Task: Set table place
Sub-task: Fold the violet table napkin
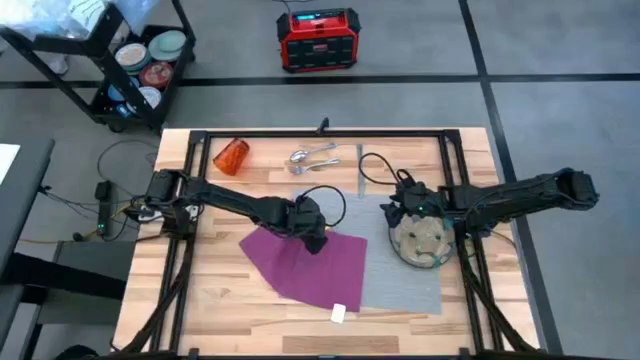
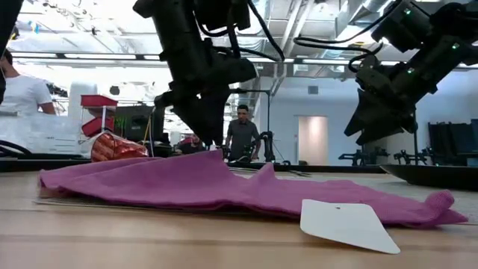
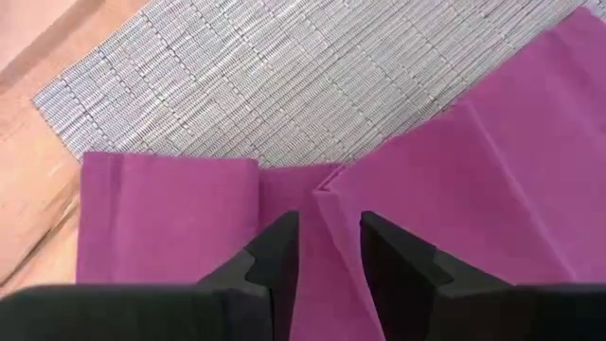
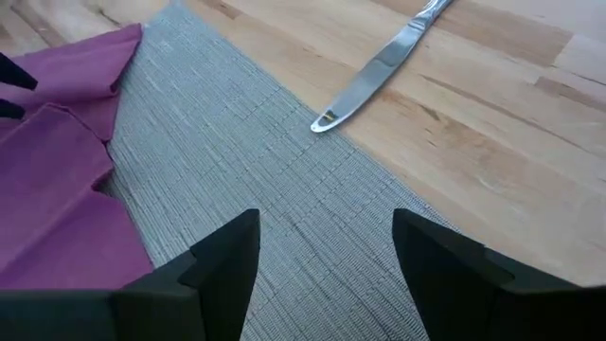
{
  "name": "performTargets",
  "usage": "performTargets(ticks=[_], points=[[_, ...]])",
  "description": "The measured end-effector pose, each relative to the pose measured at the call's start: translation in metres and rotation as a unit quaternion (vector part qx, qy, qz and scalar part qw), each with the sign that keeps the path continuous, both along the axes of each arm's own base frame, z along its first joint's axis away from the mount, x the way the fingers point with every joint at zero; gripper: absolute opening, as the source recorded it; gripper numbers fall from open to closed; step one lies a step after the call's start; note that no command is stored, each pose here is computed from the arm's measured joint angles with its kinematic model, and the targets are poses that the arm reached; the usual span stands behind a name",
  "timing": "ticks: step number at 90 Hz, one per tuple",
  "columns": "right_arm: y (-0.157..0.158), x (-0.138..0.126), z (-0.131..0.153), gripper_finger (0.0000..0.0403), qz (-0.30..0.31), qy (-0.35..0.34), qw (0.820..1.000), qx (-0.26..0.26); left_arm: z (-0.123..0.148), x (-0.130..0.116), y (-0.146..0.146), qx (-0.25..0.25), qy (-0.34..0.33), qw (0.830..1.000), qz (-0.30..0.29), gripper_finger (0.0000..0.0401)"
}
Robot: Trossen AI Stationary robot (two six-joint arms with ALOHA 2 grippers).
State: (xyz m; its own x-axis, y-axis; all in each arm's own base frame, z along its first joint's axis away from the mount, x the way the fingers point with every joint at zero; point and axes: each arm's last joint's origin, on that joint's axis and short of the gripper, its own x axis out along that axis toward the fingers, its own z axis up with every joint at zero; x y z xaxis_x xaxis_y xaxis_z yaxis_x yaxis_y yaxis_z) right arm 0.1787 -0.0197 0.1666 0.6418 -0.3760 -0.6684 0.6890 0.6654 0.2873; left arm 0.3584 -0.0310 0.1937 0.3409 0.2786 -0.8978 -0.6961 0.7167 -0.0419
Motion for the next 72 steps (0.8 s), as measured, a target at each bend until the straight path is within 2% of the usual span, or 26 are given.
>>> performTargets(ticks=[37,51,72], points=[[0.000,0.000,0.000,0.0228,0.005,0.003,1.000,-0.005,-0.001,0.001,-0.001,0.000,-0.003,1.000,-0.002,0.0095],[0.000,0.000,0.000,0.0228,0.011,0.003,1.000,-0.001,0.002,0.003,0.004,-0.040,-0.013,0.999,0.035,0.0095],[0.001,0.001,0.000,0.0228,0.018,-0.003,1.000,0.007,0.014,0.010,0.012,-0.046,-0.040,0.997,0.054,0.0095]])
